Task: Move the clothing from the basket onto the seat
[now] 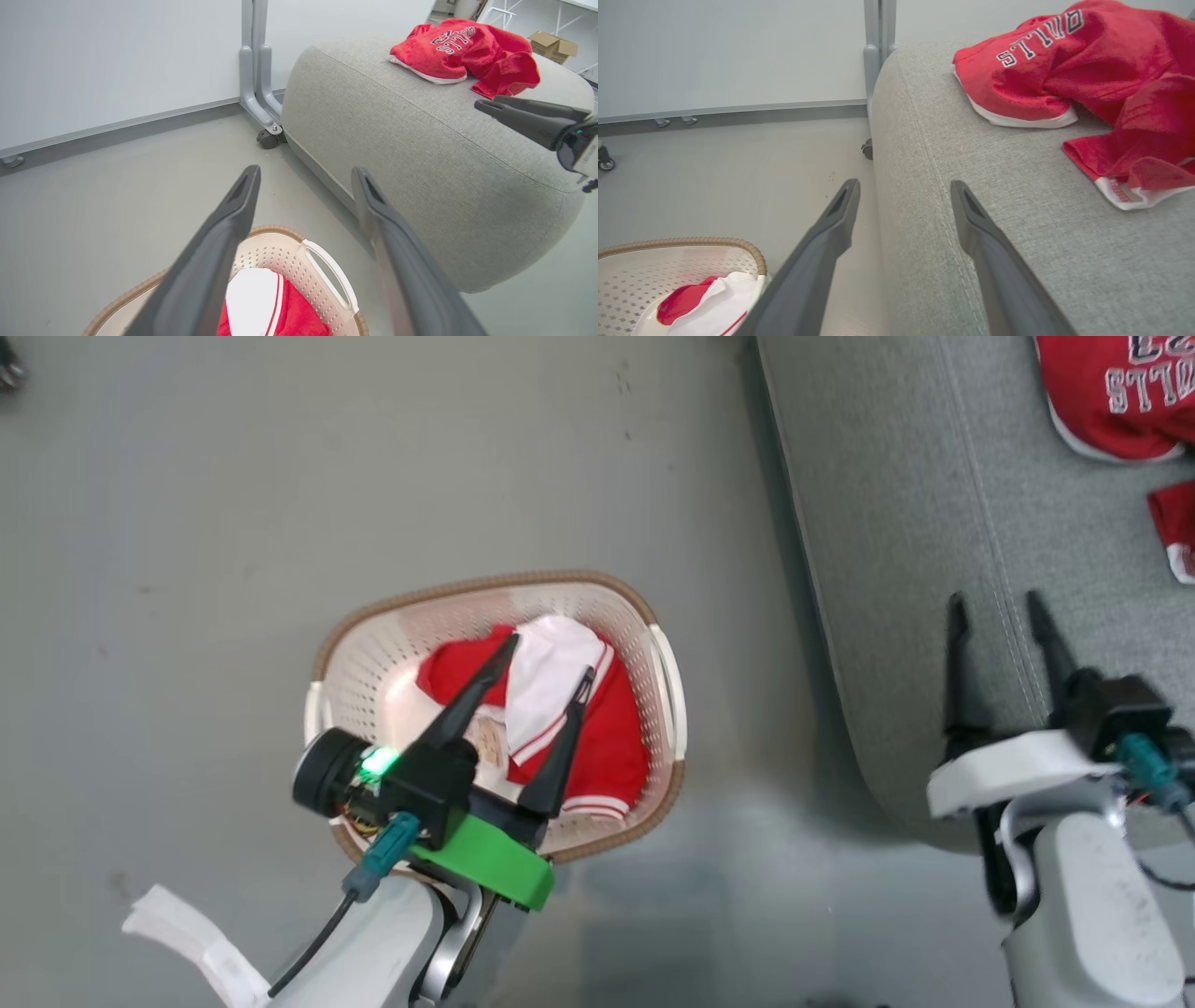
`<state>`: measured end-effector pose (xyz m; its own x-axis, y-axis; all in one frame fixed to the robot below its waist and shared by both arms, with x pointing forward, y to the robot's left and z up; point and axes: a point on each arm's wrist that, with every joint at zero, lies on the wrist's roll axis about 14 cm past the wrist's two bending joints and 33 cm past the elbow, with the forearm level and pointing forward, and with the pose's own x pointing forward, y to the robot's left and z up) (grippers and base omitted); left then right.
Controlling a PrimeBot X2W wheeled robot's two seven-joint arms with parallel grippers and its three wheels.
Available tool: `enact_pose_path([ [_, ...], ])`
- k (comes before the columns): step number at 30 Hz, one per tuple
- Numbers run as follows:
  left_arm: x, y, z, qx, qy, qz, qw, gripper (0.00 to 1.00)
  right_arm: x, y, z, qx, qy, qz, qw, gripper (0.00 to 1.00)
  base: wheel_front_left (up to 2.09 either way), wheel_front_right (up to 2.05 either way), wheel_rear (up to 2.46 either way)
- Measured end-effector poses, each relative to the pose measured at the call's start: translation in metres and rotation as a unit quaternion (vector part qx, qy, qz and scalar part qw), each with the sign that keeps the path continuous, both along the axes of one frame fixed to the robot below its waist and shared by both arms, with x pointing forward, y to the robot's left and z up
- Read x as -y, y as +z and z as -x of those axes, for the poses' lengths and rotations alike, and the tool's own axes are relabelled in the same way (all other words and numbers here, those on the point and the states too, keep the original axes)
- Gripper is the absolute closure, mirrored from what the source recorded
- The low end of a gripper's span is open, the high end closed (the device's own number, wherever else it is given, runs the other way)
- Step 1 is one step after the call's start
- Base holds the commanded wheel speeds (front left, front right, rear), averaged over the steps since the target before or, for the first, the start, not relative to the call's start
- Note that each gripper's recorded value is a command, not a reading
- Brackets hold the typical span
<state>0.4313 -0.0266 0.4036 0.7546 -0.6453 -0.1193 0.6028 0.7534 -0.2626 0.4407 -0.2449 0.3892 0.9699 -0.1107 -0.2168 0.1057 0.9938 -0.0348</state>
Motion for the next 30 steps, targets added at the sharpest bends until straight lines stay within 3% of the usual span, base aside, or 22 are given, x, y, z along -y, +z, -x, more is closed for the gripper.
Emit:
enact_pose_path([
  [5,-0.047,0.020,0.006,-0.006,0.119,0.005,0.993,0.00,-0.048,0.009,0.025,0.002,0.060,-0.031,0.998,0.00,0.00,0.00,0.00],
  [10,-0.106,0.039,0.032,-0.004,0.231,0.014,0.973,0.00,-0.086,0.036,0.050,0.031,0.112,-0.048,0.992,0.00,0.00,0.00,0.00],
  [14,-0.142,0.061,0.061,0.023,0.283,0.023,0.958,0.00,-0.101,0.063,0.069,0.068,0.132,-0.056,0.987,0.00,0.00,0.00,0.00],
  [21,-0.182,0.101,0.103,0.097,0.330,0.011,0.939,0.00,-0.116,0.106,0.093,0.132,0.158,-0.050,0.977,0.00,0.00,0.00,0.00],
  [30,-0.182,0.114,0.136,0.130,0.319,0.006,0.939,0.00,-0.118,0.117,0.125,0.153,0.163,-0.046,0.974,0.00,0.00,0.00,0.00],
])
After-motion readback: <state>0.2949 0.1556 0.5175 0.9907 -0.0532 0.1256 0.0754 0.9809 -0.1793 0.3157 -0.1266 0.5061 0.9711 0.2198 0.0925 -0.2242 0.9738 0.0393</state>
